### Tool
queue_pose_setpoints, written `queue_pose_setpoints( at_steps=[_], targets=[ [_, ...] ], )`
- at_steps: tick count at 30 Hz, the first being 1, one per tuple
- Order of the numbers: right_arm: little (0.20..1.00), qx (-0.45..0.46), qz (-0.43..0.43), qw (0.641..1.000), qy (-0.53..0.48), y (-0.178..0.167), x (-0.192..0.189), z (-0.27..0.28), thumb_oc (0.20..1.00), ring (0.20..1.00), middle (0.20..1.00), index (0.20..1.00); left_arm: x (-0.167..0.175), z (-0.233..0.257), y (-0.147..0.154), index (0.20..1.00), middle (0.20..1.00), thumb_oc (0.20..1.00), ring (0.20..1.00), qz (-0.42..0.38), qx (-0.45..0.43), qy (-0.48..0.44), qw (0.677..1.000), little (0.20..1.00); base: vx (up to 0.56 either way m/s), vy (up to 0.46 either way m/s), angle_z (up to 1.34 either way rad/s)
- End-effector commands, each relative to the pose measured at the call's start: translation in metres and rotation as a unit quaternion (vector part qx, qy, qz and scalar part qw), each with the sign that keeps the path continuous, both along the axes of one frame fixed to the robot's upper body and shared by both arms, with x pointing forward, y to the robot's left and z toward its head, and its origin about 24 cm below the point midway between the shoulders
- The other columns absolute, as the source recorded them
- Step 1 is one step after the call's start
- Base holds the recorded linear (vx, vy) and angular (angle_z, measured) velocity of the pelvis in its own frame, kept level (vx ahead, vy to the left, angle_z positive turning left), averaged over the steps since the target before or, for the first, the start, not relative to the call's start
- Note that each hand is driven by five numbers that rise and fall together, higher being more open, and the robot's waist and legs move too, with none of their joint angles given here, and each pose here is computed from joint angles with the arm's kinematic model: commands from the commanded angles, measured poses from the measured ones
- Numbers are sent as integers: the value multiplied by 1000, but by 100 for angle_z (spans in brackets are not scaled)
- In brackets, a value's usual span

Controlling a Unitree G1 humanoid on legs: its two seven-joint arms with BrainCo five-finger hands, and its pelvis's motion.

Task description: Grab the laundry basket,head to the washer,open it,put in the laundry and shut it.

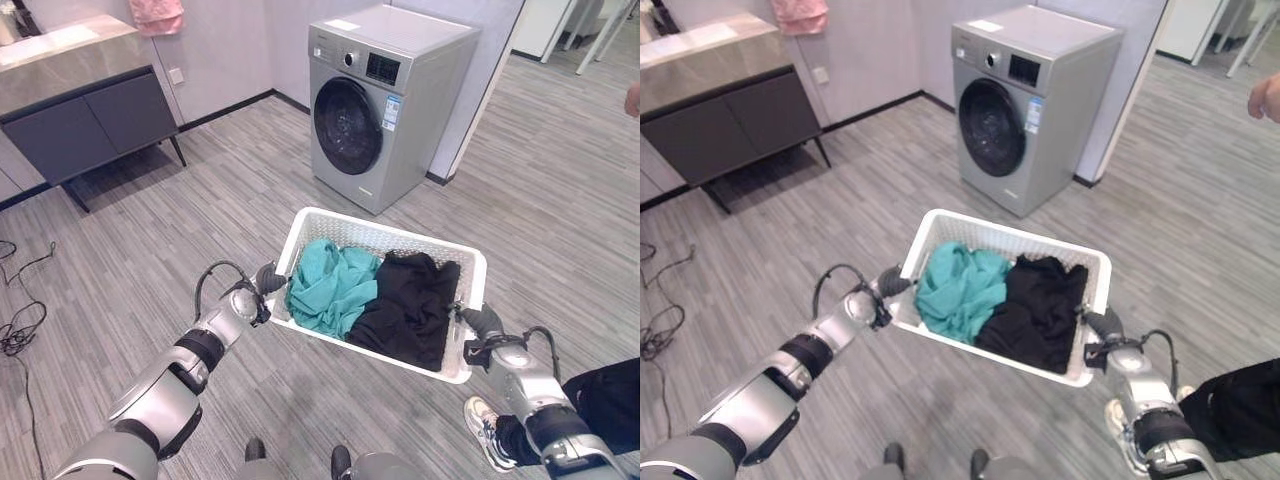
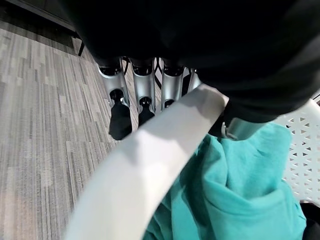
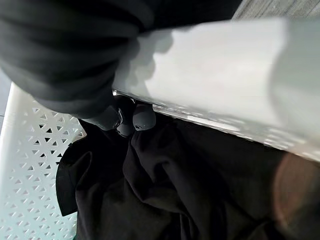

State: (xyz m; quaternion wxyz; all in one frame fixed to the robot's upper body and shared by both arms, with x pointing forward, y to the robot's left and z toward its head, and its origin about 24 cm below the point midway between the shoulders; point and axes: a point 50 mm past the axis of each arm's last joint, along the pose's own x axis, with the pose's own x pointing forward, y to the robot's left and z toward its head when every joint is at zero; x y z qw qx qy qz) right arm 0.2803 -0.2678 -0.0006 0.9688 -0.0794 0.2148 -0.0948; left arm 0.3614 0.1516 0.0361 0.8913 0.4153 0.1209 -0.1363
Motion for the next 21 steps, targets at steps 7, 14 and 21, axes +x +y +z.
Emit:
queue_pose_setpoints(
  at_steps=[7, 14, 21],
  targets=[
    [200, -22, 36, 995, -94, 12, 19, 28, 200, 200, 200, 200, 18, 37, -18, 200, 200, 200, 200, -16, -47, -71, 996, 200, 61, 48, 7],
    [200, -18, 68, 992, 107, 55, -42, -75, 200, 200, 200, 200, -55, -17, 45, 200, 200, 200, 200, 115, -101, -95, 984, 200, 4, 28, 2],
    [200, -53, 112, 992, 27, 54, -27, -41, 200, 200, 200, 200, -59, -18, 54, 200, 200, 200, 200, 124, -89, -94, 984, 200, 17, 40, 10]
  ],
)
